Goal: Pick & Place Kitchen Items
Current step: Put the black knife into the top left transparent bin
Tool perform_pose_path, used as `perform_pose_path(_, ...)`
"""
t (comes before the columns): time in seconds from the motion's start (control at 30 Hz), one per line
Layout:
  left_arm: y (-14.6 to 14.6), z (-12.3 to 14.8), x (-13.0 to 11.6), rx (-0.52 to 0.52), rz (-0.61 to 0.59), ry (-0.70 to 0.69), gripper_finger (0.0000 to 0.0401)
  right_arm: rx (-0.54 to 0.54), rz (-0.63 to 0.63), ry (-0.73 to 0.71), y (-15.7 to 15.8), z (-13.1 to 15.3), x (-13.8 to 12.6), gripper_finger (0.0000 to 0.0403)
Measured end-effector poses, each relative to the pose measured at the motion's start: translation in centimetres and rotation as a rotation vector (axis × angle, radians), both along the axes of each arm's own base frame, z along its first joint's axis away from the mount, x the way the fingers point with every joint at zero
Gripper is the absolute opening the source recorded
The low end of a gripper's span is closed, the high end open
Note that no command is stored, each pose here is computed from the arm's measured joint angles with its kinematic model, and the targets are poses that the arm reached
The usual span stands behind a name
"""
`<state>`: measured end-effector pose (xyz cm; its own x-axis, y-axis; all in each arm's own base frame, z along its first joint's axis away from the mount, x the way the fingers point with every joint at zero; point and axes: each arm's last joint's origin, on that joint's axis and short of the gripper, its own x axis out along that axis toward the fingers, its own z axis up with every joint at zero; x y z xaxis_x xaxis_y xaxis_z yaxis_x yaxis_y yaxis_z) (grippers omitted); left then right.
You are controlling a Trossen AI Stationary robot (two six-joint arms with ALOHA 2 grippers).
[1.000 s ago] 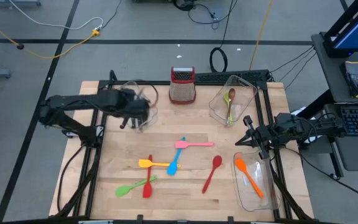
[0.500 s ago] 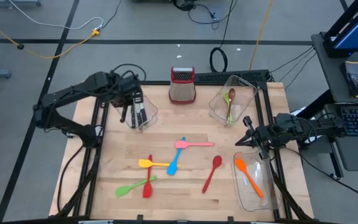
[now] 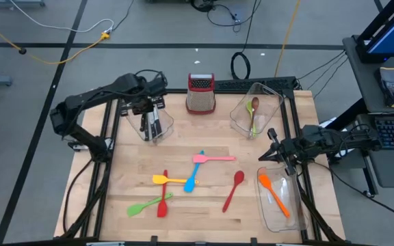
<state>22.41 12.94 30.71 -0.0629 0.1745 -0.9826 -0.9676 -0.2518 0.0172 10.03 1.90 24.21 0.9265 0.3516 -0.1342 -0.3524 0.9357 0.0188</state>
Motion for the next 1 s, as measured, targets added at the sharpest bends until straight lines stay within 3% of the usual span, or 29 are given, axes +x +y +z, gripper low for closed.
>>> perform_pose_path(0.4, 1.5, -4.7, -1.3, -0.139, 0.114, 0.091, 0.0063, -0.028, 0.004, 0.034, 0.0, -0.4, -0.1, 0.0)
perform_pose_path(0.67, 3.1, -5.9, -1.5, -0.102, 0.124, 0.008, 0.0063, -0.03, 0.004, 0.034, 0.0, -0.4, -0.1, 0.0)
perform_pose_path(1.0, 3.5, -6.1, -1.9, -0.098, 0.134, 0.016, 0.0063, -0.036, 0.004, 0.031, 0.0, -0.4, -0.1, 0.0)
